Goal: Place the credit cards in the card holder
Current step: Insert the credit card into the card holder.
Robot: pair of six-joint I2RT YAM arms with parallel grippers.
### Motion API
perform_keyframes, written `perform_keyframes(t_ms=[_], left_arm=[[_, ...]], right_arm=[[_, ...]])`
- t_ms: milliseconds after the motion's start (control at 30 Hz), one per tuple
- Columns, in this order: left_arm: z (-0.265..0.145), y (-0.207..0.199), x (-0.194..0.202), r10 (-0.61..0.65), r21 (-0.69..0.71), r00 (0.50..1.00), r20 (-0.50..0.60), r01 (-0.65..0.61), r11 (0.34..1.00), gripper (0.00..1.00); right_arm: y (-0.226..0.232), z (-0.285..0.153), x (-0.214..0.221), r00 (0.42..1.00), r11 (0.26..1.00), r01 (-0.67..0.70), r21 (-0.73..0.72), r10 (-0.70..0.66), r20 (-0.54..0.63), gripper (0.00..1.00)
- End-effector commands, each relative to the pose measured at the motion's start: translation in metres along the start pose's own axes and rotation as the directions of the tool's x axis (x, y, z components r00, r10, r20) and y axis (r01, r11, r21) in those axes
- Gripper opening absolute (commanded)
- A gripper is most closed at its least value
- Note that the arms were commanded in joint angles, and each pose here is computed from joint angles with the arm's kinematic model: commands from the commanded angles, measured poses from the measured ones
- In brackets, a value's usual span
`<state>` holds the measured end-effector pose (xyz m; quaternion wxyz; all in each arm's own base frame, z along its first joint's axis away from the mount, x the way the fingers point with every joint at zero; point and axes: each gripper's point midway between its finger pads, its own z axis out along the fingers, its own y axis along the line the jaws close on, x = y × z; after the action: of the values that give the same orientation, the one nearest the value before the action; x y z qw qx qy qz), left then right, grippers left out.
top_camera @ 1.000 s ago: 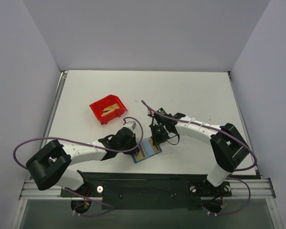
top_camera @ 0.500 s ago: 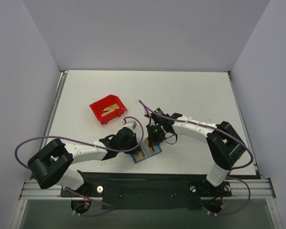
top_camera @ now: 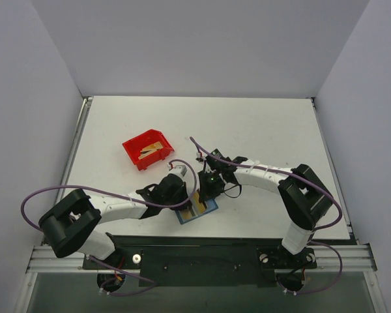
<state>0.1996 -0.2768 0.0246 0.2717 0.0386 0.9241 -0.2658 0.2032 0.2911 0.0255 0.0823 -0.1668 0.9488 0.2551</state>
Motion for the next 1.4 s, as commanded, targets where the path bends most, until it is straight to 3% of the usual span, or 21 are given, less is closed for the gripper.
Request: perform_keyframes(t_ms=[0, 233, 467, 900, 1367], left_arm=[[-0.005, -0.009, -0.012, 0.029, 0.015, 0.999, 0.035, -0.030, 0.999, 0.00], [-0.007, -0.041, -0.040, 0.055, 0.112, 0.993, 0.108, -0.067, 0.991, 0.00], [0.005, -0.045, -0.037, 0.067, 0.123, 0.994, 0.085, -0.078, 0.989, 0.00], [0.000, -0.008, -0.005, 0.062, 0.017, 0.998, -0.002, -0.061, 0.998, 0.00], [-0.005, 0.021, 0.025, 0.035, -0.030, 0.998, -0.057, -0.037, 0.999, 0.00]], right_arm=[[-0.013, 0.011, 0.022, 0.997, 0.999, -0.027, 0.040, 0.030, -0.070, 0.00], [-0.016, 0.013, 0.025, 0.997, 0.998, -0.029, 0.050, 0.032, -0.074, 0.00], [-0.019, 0.013, 0.026, 0.997, 0.998, -0.034, 0.058, 0.038, -0.072, 0.00], [-0.021, 0.009, 0.021, 0.998, 0.997, -0.038, 0.064, 0.042, -0.050, 0.00], [-0.013, -0.019, -0.006, 0.996, 0.998, -0.041, 0.038, 0.038, 0.078, 0.00]])
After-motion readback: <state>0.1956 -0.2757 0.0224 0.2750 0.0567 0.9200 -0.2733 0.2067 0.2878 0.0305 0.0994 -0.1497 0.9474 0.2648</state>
